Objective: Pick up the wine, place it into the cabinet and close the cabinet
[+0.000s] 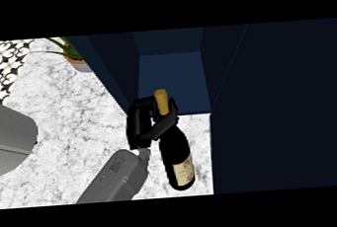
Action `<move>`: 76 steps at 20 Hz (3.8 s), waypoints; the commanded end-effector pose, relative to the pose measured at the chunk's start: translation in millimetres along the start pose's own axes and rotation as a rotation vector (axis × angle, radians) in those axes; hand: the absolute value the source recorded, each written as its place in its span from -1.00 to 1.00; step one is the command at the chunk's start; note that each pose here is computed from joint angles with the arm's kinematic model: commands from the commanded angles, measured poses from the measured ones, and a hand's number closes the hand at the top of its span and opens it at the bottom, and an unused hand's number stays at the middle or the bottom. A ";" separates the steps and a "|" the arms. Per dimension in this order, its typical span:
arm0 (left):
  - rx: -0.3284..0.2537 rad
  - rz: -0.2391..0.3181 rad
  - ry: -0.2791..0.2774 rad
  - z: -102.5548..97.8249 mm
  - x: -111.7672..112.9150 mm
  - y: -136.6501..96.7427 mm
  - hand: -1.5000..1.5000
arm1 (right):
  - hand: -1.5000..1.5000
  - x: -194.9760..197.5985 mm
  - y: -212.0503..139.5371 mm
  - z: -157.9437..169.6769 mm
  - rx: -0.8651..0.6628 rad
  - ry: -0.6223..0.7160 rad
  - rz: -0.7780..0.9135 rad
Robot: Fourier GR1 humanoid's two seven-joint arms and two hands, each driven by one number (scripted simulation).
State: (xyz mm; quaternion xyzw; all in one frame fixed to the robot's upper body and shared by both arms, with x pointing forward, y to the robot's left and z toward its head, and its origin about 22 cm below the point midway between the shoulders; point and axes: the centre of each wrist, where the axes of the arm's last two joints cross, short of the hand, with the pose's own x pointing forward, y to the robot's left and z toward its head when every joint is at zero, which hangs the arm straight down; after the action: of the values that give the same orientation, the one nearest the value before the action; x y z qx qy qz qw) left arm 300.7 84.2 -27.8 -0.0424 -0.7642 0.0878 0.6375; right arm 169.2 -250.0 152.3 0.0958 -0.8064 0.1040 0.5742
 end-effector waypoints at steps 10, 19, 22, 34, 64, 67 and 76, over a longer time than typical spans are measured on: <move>0.015 0.128 0.040 -8.3 -37.5 16.6 1.00 | -1.00 -10.0 -5.6 -6.2 0.027 0.019 -0.015; -0.011 0.124 0.071 -39.2 -16.6 -9.4 1.00 | -1.00 -22.9 3.0 0.1 0.001 -0.001 -0.025; 0.016 0.133 0.054 -52.2 -22.2 4.0 1.00 | -1.00 -21.4 -16.7 10.3 0.011 -0.011 -0.049; 0.051 0.103 0.055 -93.2 -6.4 9.5 1.00 | -1.00 -12.4 0.6 -1.4 0.010 -0.012 -0.027; 0.099 0.070 -0.156 -83.3 -12.2 11.6 -1.00 | -1.00 -16.6 -2.3 -18.7 -0.006 -0.002 0.004; 0.088 0.054 -0.129 -66.2 -25.6 27.7 -1.00 | -1.00 -9.4 -8.5 -6.0 0.008 -0.005 0.012; -0.083 0.106 -0.117 -26.8 -2.6 19.1 -1.00 | -1.00 -4.3 2.6 -13.4 0.009 0.004 0.010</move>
State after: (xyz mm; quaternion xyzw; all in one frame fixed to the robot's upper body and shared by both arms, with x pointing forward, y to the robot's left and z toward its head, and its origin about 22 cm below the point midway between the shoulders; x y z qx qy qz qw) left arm 348.3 90.0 -31.6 -0.0962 -0.7945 0.1028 0.5907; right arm 174.2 -252.1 151.5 0.0950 -0.8052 0.1064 0.5756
